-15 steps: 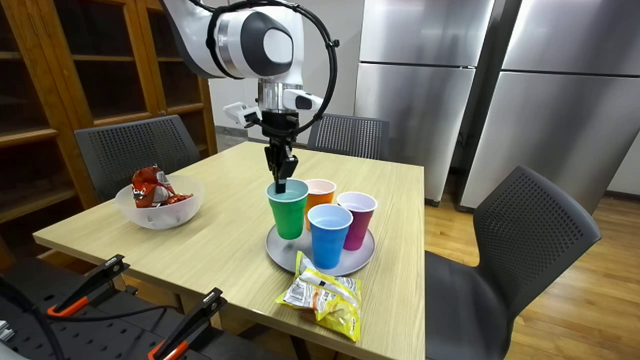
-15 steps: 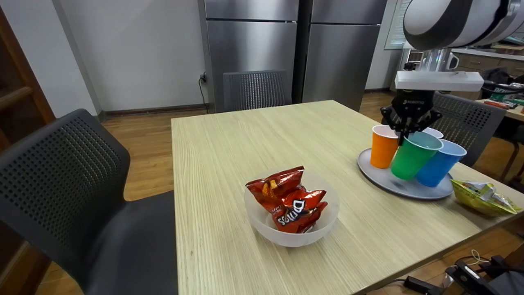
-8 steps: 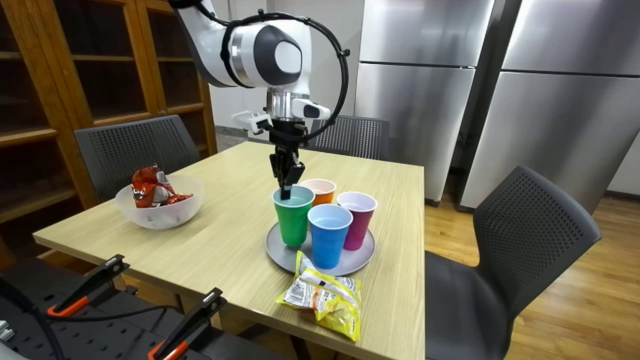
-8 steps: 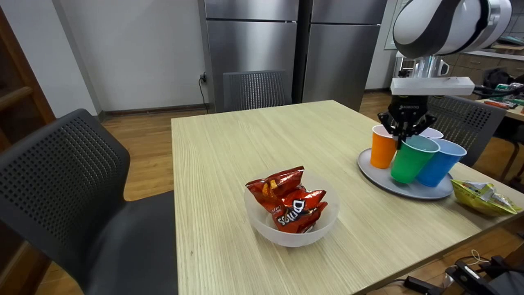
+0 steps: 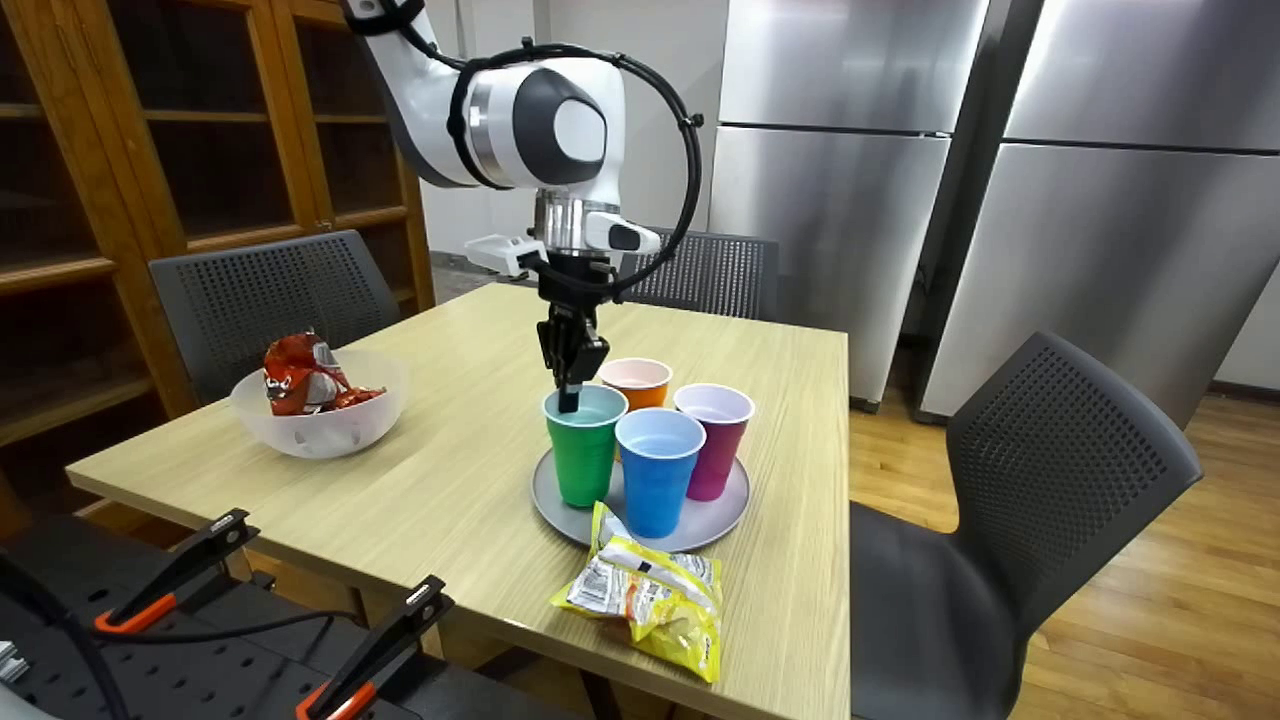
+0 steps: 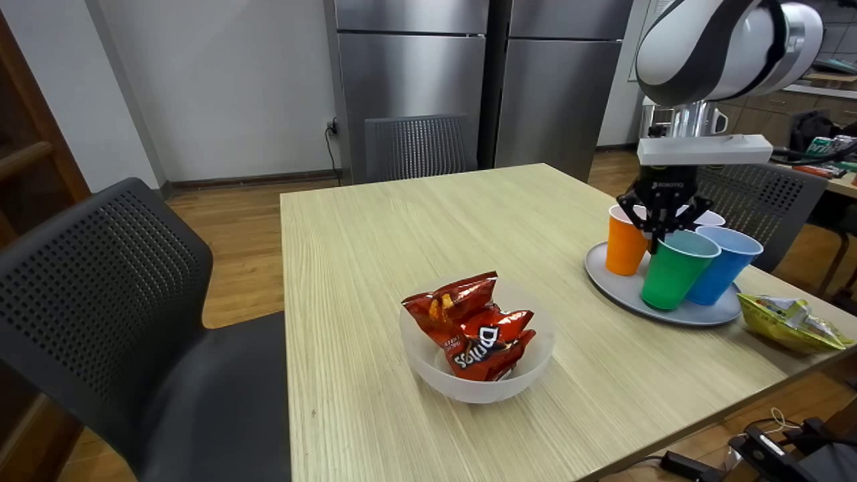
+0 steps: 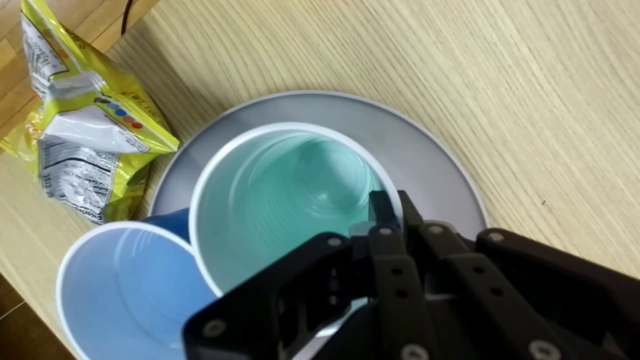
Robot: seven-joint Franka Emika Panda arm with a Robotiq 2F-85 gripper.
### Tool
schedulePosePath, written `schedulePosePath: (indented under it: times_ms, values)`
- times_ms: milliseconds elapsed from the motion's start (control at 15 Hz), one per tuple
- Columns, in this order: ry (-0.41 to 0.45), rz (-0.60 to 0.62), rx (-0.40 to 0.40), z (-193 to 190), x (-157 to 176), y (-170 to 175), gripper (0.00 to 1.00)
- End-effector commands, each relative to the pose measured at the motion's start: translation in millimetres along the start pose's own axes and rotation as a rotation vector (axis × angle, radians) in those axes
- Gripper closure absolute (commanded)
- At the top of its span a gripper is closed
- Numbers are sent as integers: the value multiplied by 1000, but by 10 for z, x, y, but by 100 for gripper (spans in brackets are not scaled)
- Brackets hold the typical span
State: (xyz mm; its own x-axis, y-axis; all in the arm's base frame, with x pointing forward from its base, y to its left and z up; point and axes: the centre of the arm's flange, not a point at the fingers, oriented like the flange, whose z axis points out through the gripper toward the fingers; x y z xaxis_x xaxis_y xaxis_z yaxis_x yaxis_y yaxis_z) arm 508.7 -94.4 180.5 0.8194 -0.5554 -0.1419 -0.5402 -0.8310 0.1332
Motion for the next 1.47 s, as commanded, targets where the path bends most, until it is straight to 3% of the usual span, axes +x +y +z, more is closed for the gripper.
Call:
schedulePosePath:
  times_ms: [0, 667, 733, 867, 1400]
  values:
    - [-29, -29, 1, -27, 57, -50, 99]
    - [-35, -47, -4, 22, 26, -93, 99]
    - [-34, -47, -7, 22, 20, -88, 71]
    - [-31, -46, -5, 8, 6, -72, 64]
    - [-1, -56, 25, -207, -79, -53, 5]
